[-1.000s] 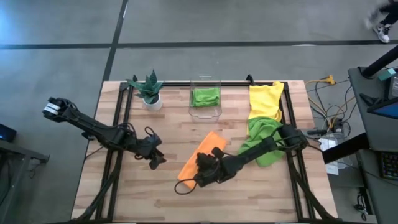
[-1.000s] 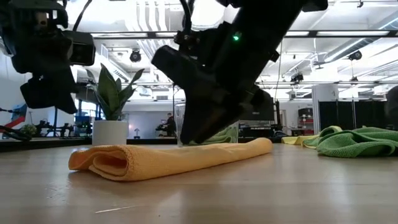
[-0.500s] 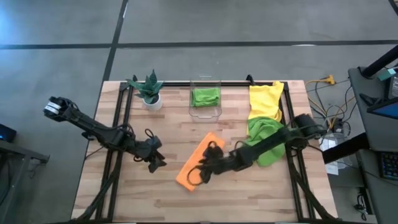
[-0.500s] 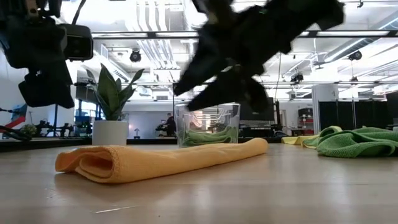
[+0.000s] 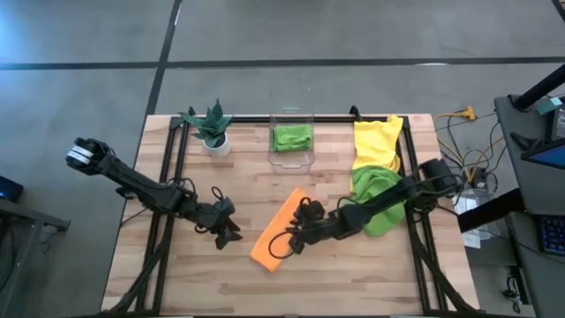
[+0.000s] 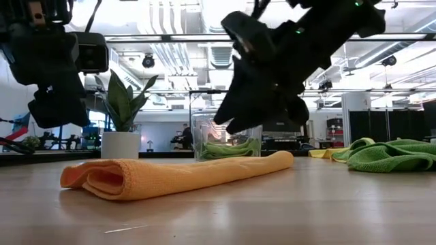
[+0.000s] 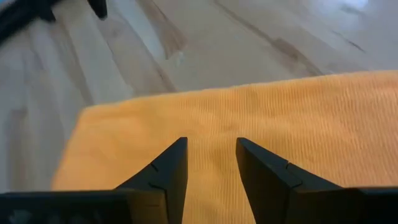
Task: Fold microfiber towels
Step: Put the folded orange towel into the transparent bin
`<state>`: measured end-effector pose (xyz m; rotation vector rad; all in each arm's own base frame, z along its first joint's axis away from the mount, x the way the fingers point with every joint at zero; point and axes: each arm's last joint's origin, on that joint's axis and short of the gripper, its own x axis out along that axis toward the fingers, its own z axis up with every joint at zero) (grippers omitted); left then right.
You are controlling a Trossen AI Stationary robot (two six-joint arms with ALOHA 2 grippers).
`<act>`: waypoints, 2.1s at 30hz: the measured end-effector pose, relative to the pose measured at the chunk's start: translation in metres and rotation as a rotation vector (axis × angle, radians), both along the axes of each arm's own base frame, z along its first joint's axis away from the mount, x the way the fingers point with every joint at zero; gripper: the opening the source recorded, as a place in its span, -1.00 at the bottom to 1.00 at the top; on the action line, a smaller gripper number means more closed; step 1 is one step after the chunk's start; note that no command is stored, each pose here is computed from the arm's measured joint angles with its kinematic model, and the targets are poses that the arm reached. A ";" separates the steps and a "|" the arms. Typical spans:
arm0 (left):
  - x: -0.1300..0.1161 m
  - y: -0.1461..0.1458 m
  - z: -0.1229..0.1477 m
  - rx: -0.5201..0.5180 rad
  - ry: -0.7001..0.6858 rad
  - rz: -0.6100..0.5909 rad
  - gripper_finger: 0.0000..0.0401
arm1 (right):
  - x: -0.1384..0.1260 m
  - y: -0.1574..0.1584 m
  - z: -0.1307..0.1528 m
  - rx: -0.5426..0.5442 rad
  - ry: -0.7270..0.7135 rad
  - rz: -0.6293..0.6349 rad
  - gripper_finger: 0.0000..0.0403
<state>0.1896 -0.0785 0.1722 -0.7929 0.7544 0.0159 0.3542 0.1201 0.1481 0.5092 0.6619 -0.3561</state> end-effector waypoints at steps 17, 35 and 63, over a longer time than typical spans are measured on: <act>0.011 -0.007 -0.007 -0.070 0.000 -0.041 -0.05 | 0.024 0.006 -0.038 0.019 0.235 0.012 -0.40; 0.012 -0.008 -0.006 -0.094 -0.005 -0.026 -0.05 | 0.046 0.003 -0.032 0.011 0.359 0.106 -0.95; 0.014 -0.009 -0.001 -0.138 -0.043 -0.006 -0.05 | 0.047 0.003 -0.012 -0.019 0.394 0.099 -0.22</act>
